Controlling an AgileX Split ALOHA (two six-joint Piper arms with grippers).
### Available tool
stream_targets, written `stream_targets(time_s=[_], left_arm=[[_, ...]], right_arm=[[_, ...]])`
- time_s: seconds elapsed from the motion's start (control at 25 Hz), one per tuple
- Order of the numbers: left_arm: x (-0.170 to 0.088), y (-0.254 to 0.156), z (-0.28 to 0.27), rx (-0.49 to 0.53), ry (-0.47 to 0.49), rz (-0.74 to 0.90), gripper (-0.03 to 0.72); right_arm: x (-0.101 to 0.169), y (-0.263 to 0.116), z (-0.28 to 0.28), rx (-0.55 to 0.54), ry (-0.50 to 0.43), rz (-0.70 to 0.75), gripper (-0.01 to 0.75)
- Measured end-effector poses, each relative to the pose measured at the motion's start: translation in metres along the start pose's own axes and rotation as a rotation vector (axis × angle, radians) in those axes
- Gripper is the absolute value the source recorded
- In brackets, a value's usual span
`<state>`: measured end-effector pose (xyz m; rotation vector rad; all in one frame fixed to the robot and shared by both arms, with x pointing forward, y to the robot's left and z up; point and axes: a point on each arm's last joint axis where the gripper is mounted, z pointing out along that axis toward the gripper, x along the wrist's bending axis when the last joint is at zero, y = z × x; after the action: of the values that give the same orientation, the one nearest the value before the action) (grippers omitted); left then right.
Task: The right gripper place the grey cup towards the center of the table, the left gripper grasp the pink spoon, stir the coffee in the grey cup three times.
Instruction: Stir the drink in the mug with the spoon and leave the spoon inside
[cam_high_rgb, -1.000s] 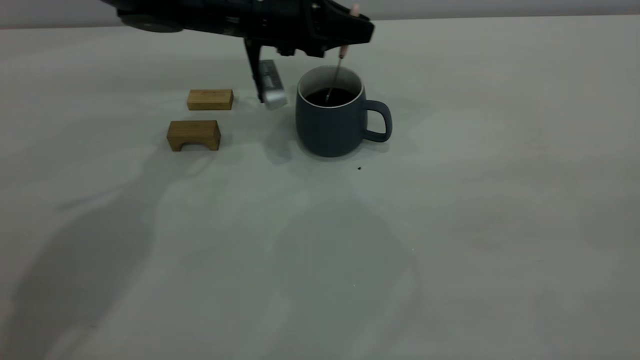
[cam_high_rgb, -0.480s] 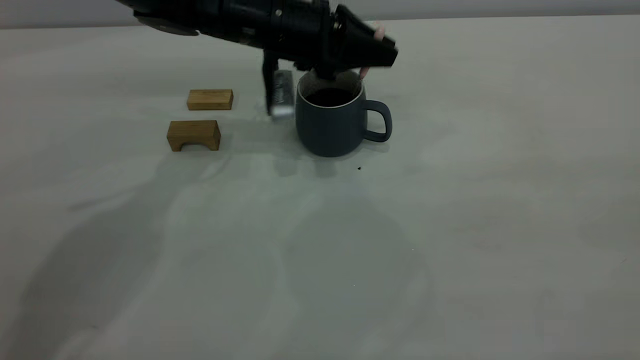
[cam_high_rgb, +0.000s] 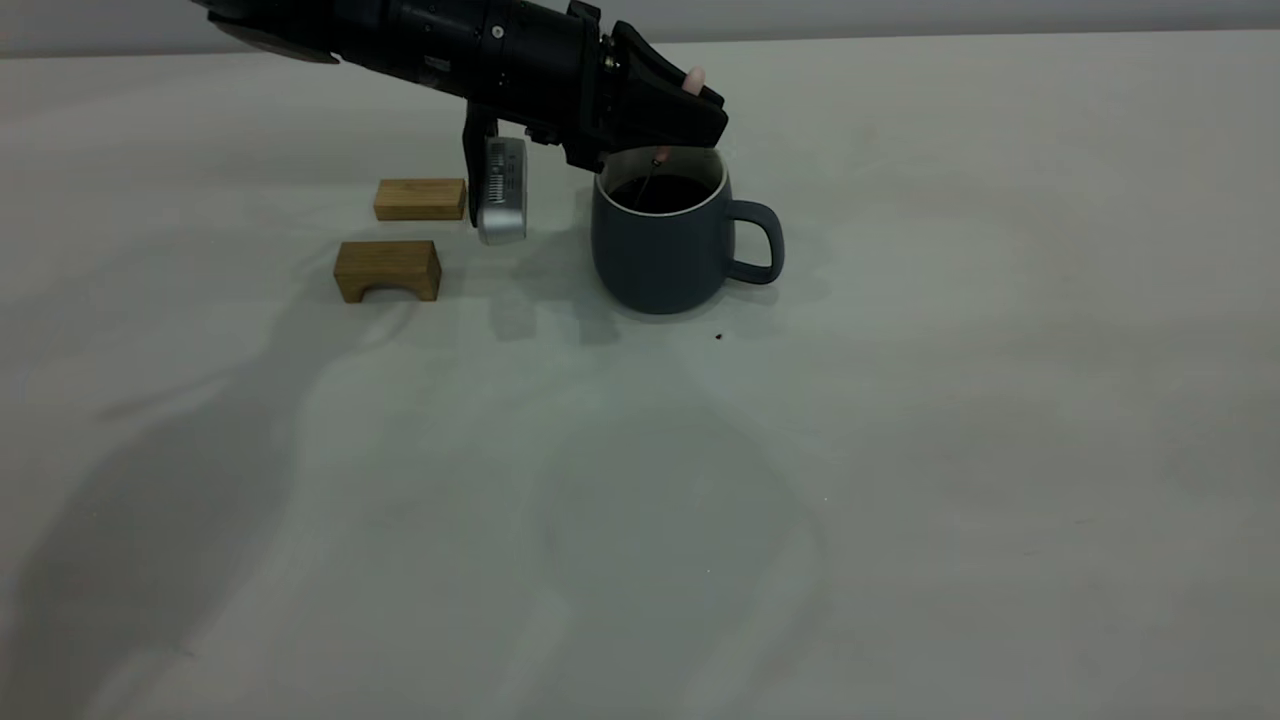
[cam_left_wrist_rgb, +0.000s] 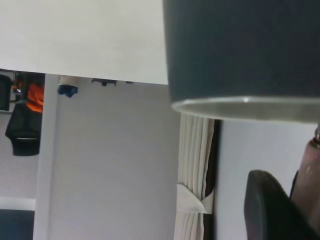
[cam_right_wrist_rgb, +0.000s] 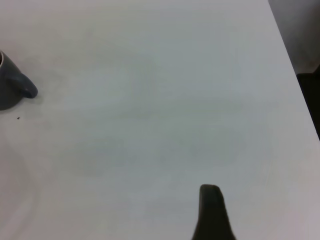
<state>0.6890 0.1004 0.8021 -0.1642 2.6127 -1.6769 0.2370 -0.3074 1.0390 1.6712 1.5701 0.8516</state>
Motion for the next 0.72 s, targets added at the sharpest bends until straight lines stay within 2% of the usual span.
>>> stream_targets(time_s=[0.28, 0.36, 0.44, 0.6, 0.72], left_arm=[[0.003, -0.001, 0.004, -0.002, 0.016, 0.007, 0.136], [0.005, -0.002, 0.003, 0.005, 0.037, 0.012, 0.163], [0.008, -0.002, 0.003, 0.005, 0.070, 0.022, 0.239], [0.018, 0.003, 0.002, -0.044, 0.181, 0.088, 0.437], [0.028, 0.003, -0.006, -0.123, 0.328, 0.216, 0.509]], right_arm=[[0.000, 0.000, 0.000, 0.000, 0.000, 0.000, 0.578], [0.000, 0.000, 0.000, 0.000, 0.000, 0.000, 0.578], [0.000, 0.000, 0.000, 0.000, 0.000, 0.000, 0.578], [0.000, 0.000, 0.000, 0.000, 0.000, 0.000, 0.578], [0.000, 0.000, 0.000, 0.000, 0.000, 0.000, 0.578]])
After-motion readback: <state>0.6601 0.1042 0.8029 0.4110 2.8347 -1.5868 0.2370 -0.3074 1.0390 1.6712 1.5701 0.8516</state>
